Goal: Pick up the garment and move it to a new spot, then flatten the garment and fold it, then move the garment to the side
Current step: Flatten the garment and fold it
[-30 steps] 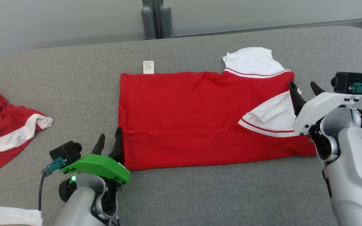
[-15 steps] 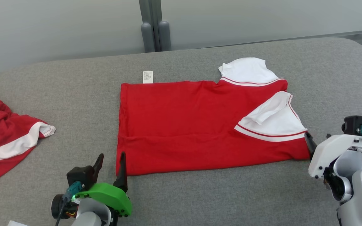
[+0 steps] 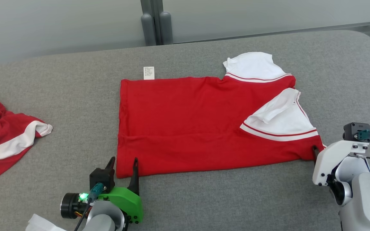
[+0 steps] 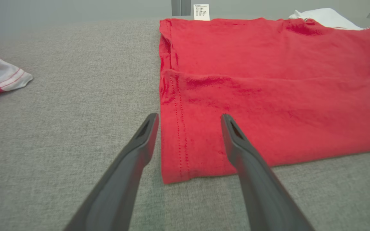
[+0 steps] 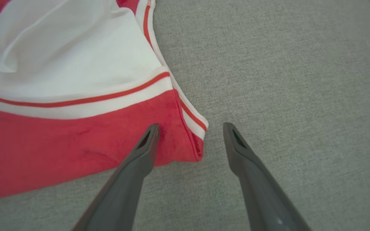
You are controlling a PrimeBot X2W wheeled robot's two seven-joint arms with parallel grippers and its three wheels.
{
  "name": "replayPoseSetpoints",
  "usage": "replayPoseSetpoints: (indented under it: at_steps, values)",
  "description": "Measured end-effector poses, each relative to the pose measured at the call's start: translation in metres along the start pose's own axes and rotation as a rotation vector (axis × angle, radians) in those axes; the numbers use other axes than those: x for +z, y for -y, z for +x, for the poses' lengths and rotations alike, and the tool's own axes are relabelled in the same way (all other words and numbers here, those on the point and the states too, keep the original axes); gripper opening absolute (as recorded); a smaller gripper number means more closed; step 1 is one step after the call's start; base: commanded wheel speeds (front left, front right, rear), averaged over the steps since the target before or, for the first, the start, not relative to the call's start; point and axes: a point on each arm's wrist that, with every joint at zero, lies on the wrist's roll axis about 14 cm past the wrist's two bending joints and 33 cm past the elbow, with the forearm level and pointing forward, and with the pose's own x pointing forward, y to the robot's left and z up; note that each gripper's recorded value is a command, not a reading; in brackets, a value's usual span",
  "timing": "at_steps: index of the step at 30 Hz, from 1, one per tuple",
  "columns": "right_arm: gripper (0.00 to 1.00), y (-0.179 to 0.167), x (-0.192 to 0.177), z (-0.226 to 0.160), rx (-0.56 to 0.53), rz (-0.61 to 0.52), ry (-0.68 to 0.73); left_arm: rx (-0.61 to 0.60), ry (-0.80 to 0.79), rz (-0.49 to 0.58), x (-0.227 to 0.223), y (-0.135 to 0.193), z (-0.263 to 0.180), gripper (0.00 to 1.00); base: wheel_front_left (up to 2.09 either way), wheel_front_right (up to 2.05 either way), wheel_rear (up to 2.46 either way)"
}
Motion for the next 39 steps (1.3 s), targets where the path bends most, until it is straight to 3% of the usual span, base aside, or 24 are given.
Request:
replayPoseSetpoints:
  at_steps: [16, 17, 18, 19, 24, 39]
  values:
    - [1.00, -0.005, -0.022, 0.036, -0.006, 0.029, -0.091, 0.057, -0.144, 0.017, -0.037, -0.013, 0.017, 1.00, 0.00, 0.00, 0.00]
    - [0.87, -0.008, -0.023, 0.037, 0.000, 0.027, -0.101, 0.058, -0.159, 0.010, -0.040, -0.013, 0.017, 0.61, 0.00, 0.00, 0.00]
    - [0.38, -0.009, -0.026, 0.037, 0.005, 0.031, -0.110, 0.057, -0.167, 0.009, -0.041, -0.013, 0.017, 0.12, 0.00, 0.00, 0.00]
    - [0.00, -0.010, -0.027, 0.038, 0.009, 0.038, -0.114, 0.057, -0.174, 0.000, -0.042, -0.013, 0.017, 0.00, 0.00, 0.00, 0.00]
    - [0.00, -0.020, -0.026, 0.036, 0.042, 0.061, -0.097, 0.059, -0.187, -0.041, -0.043, -0.011, 0.016, 0.00, 0.00, 0.00, 0.00]
    - [0.00, -0.006, -0.020, 0.003, 0.046, 0.079, -0.003, 0.075, -0.138, -0.123, -0.038, -0.005, -0.012, 0.00, 0.00, 0.00, 0.00]
